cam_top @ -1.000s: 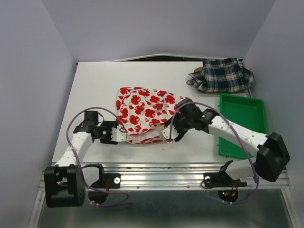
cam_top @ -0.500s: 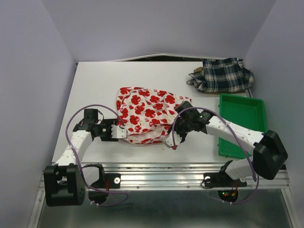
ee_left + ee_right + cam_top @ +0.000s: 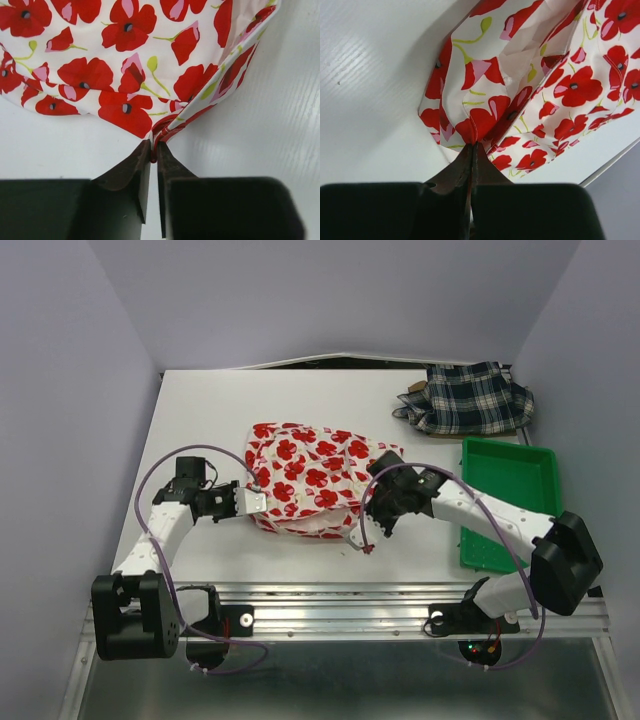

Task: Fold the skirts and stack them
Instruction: Flatten the skirt out

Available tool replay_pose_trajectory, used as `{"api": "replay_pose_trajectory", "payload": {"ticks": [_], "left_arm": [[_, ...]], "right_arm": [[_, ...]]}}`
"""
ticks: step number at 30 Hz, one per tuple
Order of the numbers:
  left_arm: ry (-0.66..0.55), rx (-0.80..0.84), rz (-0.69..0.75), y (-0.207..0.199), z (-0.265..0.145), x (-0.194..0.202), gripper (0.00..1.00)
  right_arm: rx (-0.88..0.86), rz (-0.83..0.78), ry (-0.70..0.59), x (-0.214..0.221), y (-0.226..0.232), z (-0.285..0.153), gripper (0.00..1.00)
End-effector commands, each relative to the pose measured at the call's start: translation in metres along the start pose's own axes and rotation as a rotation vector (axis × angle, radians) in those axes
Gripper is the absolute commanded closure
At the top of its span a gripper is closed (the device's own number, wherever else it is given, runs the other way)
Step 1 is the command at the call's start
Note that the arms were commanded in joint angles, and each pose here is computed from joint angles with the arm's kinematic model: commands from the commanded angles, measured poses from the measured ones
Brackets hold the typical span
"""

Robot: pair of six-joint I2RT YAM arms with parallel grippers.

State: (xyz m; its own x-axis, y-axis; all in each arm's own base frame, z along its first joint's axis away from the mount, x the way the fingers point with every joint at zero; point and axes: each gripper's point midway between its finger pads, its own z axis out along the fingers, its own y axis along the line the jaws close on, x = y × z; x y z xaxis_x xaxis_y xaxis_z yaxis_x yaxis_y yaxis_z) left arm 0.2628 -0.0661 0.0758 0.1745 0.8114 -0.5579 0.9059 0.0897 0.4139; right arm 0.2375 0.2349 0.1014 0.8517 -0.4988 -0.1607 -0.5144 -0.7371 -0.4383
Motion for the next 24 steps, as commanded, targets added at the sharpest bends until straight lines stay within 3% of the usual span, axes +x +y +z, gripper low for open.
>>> {"api": "replay_pose_trajectory", "payload": {"ticks": [1, 5, 14, 19, 21, 22, 24], "left_arm": [[-0.017, -0.007, -0.079, 0.012, -0.006, -0.010, 0.98], [0.004, -0.008, -0.158, 0.016, -0.009, 0.000, 1.00], [0.072, -0.021, -0.339, 0.035, -0.024, 0.036, 1.00], [0.062, -0.004, -0.359, 0.040, -0.025, 0.037, 1.00], [0.045, -0.002, -0.356, 0.040, -0.024, 0.032, 1.00], [0.037, 0.005, -0.363, 0.040, -0.024, 0.029, 1.00], [0.029, 0.020, -0.366, 0.038, -0.022, 0.025, 1.00]], "right_arm": [[0.057, 0.098, 0.061, 0.006, -0.022, -0.027, 0.99], [0.059, 0.173, 0.089, 0.009, -0.021, -0.044, 0.99], [0.004, 0.251, 0.179, 0.040, 0.028, -0.050, 0.99], [0.028, 0.280, 0.167, 0.041, 0.026, -0.047, 0.97], [0.085, 0.323, 0.155, 0.042, 0.013, -0.047, 0.83], [0.153, 0.365, 0.143, 0.043, -0.002, -0.049, 0.62], [0.209, 0.423, 0.132, 0.044, -0.017, -0.053, 0.38]]}}
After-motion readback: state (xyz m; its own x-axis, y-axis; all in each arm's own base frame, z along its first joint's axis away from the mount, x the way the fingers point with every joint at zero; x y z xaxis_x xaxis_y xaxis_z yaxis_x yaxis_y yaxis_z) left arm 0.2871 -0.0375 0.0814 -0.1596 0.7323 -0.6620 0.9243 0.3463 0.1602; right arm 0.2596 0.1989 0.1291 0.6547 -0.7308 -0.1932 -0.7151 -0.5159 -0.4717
